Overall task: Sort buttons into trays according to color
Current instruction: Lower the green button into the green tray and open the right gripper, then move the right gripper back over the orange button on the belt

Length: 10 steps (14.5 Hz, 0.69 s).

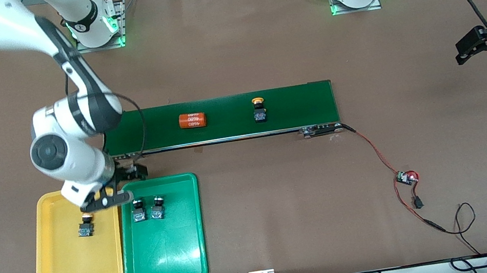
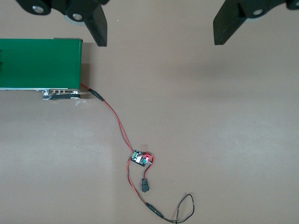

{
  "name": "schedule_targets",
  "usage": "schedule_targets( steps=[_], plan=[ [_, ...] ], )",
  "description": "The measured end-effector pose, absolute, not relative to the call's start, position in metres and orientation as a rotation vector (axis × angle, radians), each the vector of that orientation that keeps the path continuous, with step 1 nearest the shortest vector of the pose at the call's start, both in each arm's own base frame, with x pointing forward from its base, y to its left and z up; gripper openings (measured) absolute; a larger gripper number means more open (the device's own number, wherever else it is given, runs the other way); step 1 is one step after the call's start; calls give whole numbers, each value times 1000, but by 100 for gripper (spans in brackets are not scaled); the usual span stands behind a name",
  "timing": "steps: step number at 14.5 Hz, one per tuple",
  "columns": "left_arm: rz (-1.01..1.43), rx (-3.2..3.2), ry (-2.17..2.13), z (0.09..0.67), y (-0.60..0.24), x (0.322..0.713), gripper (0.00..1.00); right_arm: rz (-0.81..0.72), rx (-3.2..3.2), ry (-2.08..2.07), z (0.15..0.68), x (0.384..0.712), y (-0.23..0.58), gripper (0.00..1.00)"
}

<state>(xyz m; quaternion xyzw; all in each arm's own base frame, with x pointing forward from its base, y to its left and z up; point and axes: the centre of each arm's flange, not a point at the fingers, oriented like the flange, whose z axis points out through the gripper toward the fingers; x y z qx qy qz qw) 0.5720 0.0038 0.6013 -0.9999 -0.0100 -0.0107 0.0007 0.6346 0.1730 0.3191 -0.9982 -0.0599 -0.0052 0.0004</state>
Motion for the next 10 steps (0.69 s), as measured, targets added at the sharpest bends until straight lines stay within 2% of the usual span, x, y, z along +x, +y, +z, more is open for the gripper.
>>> schedule_targets(
  steps=[5, 10],
  plan=[
    [68, -3148, -40, 605, 4, 556, 100, -35, -3145, 16, 305, 518, 214, 100],
    [73, -3161, -118, 608, 31, 553, 100, -35, -3136, 117, 294, 472, 284, 100]
  ],
)
